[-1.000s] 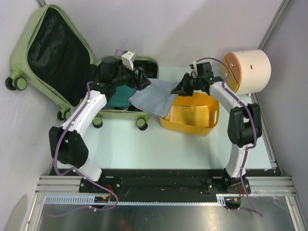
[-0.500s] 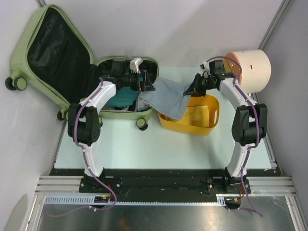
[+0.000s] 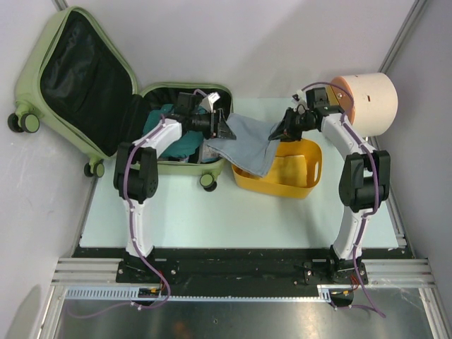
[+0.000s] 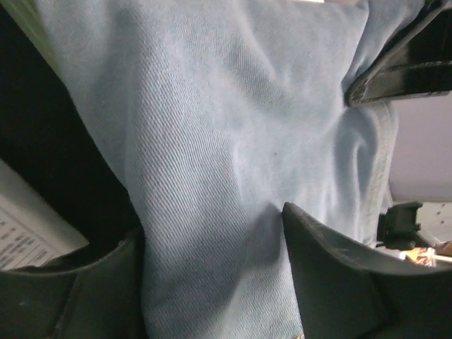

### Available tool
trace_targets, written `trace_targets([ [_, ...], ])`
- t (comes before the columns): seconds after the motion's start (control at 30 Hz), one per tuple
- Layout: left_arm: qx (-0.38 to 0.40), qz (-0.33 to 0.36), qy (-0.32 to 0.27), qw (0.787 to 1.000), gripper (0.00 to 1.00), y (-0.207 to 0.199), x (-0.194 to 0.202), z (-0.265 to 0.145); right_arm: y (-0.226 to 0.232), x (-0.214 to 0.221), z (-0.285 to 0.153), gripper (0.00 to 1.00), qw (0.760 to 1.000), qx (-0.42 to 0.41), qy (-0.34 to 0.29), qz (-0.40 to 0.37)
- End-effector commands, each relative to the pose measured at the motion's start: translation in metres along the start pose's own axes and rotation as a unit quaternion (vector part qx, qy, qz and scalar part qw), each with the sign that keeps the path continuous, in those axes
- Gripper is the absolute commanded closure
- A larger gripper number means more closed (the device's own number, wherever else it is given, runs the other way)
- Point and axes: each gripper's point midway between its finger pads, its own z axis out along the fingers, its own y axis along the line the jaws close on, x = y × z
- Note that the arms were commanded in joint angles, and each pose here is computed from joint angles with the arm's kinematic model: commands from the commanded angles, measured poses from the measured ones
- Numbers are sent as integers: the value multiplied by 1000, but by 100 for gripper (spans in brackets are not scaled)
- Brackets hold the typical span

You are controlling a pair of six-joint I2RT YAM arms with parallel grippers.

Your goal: Open, take out, and arrange the luggage

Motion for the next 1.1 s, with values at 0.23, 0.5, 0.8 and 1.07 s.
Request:
trace_targets([
  [0.23,34,70,-34,996,100,-76,-18,-30,27,-14,-9,100,999,-13,-19,-47],
  [0.5,19,80,-41,996,100,-122,-1,-34,20,-15,-51,100,996,42,-27,-69],
  [0.8,-52,83,-33,995,100,-143,27,28,-47,-2,-84,100,984,161,-2,-70],
  [1.07,-113,79,-3,990,100,-91,45,82,-101,7,-65,100,968,226,23,-103],
])
